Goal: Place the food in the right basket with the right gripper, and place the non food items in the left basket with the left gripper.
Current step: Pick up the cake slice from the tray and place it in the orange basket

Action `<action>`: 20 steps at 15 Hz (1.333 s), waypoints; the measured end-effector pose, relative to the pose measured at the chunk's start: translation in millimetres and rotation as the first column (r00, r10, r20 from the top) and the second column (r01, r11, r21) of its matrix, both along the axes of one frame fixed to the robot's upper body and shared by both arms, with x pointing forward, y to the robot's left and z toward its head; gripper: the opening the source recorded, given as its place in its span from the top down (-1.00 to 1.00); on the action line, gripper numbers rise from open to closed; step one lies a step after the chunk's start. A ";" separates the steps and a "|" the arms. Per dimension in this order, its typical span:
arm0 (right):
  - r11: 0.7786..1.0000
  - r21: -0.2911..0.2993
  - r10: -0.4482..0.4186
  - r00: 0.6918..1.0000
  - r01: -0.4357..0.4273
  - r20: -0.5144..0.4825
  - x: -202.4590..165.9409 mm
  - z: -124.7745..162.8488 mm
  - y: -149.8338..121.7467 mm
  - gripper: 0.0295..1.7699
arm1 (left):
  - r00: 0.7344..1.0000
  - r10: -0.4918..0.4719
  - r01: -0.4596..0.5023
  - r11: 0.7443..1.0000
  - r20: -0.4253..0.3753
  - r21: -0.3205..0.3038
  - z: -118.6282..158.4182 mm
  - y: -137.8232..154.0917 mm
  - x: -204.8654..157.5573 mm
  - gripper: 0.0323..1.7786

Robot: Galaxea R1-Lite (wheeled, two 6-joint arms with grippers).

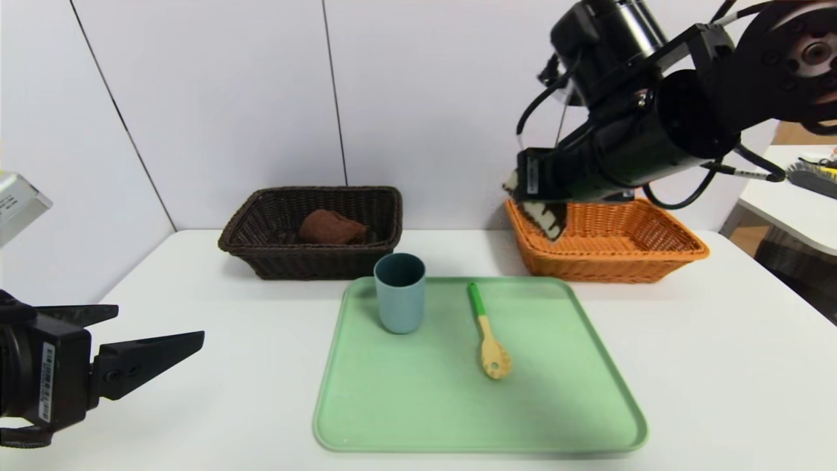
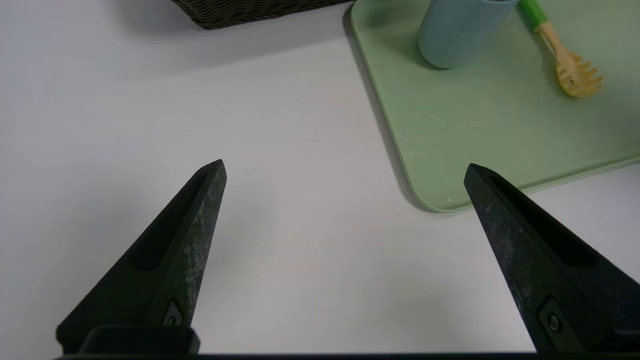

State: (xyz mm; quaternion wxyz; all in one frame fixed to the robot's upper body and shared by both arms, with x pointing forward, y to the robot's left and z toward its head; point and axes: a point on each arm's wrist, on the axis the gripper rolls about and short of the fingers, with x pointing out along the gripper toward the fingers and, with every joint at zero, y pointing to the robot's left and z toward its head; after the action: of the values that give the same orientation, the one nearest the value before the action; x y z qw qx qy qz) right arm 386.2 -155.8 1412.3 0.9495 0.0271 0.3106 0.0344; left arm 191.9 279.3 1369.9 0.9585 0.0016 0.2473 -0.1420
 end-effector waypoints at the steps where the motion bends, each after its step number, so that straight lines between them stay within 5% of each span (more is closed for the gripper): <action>1: 0.999 0.007 -0.040 0.999 0.040 0.035 15.5 0.4 -13.9 0.20 | 1.000 -0.005 0.005 1.000 -0.005 -0.001 -0.4 -0.6 0.7 -0.90; 9: 0.965 0.021 -0.261 0.964 0.260 0.047 88.3 -33.4 -81.7 0.21 | 1.000 -0.005 0.005 1.000 -0.010 -0.003 -0.9 -0.9 1.3 -0.90; 20: 0.937 0.035 -0.345 0.937 0.347 -0.054 120.2 -80.2 -89.1 0.21 | 1.000 -0.006 0.006 1.000 -0.015 -0.001 -3.7 0.1 -0.4 -0.90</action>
State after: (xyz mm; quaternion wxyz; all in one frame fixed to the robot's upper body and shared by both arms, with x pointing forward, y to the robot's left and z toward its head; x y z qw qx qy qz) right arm 506.4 -244.9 1332.1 0.9325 0.1027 0.3222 -0.1270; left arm 191.4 279.3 1366.2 0.9562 0.0011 0.2542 -0.1449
